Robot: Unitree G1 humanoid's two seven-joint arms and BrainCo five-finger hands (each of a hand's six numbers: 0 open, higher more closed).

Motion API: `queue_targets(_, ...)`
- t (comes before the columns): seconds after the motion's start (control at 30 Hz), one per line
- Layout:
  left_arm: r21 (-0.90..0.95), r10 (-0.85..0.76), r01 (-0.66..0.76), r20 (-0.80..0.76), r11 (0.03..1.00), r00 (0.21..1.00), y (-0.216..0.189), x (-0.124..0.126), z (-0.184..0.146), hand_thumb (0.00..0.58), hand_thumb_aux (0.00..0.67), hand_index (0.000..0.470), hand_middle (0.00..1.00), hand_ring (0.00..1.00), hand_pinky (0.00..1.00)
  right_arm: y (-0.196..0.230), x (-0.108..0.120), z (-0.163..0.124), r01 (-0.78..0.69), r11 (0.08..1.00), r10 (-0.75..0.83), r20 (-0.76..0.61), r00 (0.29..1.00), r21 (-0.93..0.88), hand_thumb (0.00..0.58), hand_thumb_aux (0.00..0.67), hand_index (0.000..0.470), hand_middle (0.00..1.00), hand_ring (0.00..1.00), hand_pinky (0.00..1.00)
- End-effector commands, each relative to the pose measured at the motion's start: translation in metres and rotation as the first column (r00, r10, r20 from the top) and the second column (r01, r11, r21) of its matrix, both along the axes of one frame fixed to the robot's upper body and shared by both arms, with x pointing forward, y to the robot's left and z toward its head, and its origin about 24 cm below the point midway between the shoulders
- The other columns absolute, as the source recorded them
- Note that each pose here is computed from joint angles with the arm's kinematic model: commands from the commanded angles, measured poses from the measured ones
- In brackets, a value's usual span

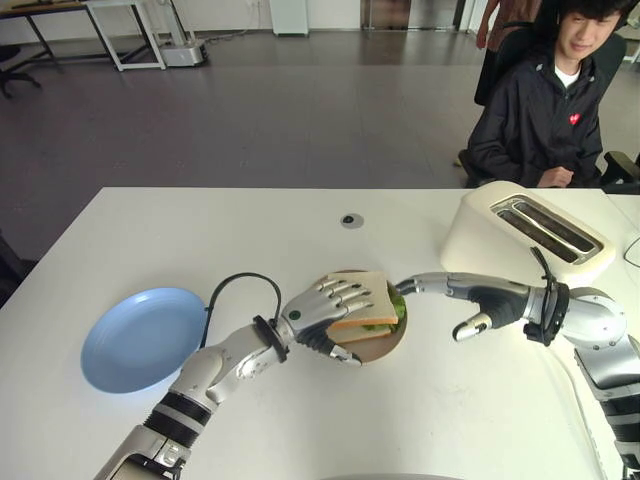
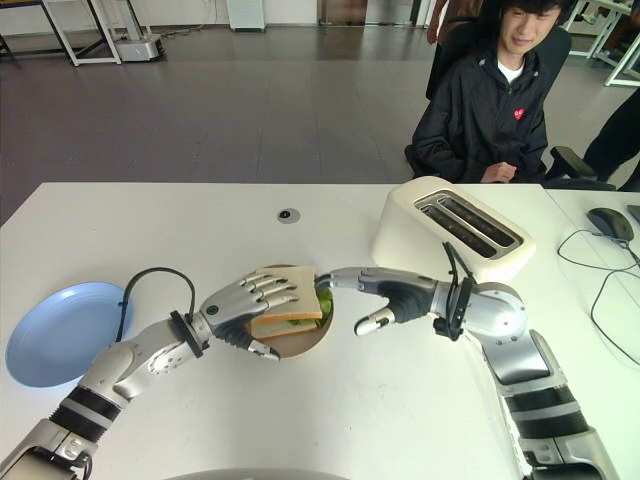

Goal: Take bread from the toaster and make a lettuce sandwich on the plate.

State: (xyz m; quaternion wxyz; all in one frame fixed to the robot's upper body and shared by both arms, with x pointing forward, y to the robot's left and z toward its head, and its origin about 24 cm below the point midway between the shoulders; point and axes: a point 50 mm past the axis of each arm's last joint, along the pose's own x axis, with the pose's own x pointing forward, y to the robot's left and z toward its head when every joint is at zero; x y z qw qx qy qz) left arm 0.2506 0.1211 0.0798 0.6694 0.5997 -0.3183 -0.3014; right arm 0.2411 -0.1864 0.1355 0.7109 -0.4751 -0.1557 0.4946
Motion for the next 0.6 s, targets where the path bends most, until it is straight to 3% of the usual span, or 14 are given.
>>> queue_targets(0.03,-0.137,0.065,-0.063,0.010,0.989,0.998,0.040,-0.011,0.032,0.000,0.000,0.000,0.07,0.07,0.07,-0.015,0.001,-0.015,0.050,0.982,-0.047,0.021,0.999,-0.180,0.000,0.000,0.000,0.00,0.00,0.00)
queue_targets(0.07,-0.139,0.099,-0.100,-0.014,0.985,0.995,0.056,-0.016,0.037,0.000,0.000,0.000,0.48,0.48,0.48,-0.020,-0.002,-0.019,0.055,0.973,-0.056,0.002,0.998,-0.225,0.343,0.242,0.170,0.34,0.34,0.34)
queue_targets(0.1,-0.129,0.122,-0.130,-0.065,0.983,0.990,0.072,-0.021,0.039,0.092,0.055,0.039,0.98,0.98,0.98,-0.026,-0.008,-0.024,0.050,0.962,-0.060,-0.030,0.998,-0.267,0.580,0.670,0.470,0.80,0.80,0.80)
queue_targets(0.13,-0.099,0.143,-0.153,-0.104,0.983,0.984,0.086,-0.027,0.041,0.577,0.623,0.437,1.00,1.00,1.00,-0.031,-0.015,-0.029,0.032,0.952,-0.054,-0.067,0.996,-0.304,0.580,0.670,0.470,0.92,0.92,0.92)
queue_targets(0.17,-0.090,0.134,-0.149,-0.159,0.985,0.978,0.095,-0.034,0.043,0.580,0.670,0.470,1.00,1.00,1.00,-0.033,-0.022,-0.031,0.009,0.949,-0.042,-0.098,0.994,-0.316,0.580,0.670,0.470,0.95,0.95,0.95)
queue_targets(0.27,-0.078,0.030,-0.062,-0.359,0.995,0.933,0.097,-0.057,0.035,0.580,0.670,0.470,1.00,1.00,1.00,-0.028,-0.034,-0.033,-0.069,0.949,0.024,-0.149,0.988,-0.307,0.580,0.670,0.470,0.95,0.95,0.95)
queue_targets(0.37,0.027,0.013,0.005,-0.629,1.000,0.778,0.089,-0.076,-0.005,0.580,0.670,0.470,1.00,1.00,1.00,-0.016,-0.040,-0.051,-0.140,0.934,0.071,-0.213,0.974,-0.329,0.580,0.670,0.470,0.95,0.95,0.95)
queue_targets(0.43,0.096,0.045,0.035,-0.719,0.995,0.693,0.083,-0.081,-0.026,0.580,0.670,0.470,1.00,1.00,1.00,-0.004,-0.041,-0.068,-0.178,0.935,0.092,-0.275,0.957,-0.307,0.580,0.670,0.470,0.95,0.95,0.95)
queue_targets(0.5,0.175,0.109,0.030,-0.726,0.984,0.679,0.079,-0.073,-0.044,0.580,0.670,0.470,1.00,1.00,1.00,0.006,-0.033,-0.086,-0.167,0.949,0.076,-0.319,0.945,-0.268,0.580,0.670,0.470,0.95,0.95,0.95)
queue_targets(0.6,0.256,0.171,0.004,-0.656,0.967,0.735,0.070,-0.055,-0.064,0.580,0.670,0.470,1.00,1.00,1.00,0.016,-0.011,-0.108,-0.072,0.964,-0.008,-0.299,0.954,-0.257,0.580,0.670,0.470,0.93,0.93,0.93)
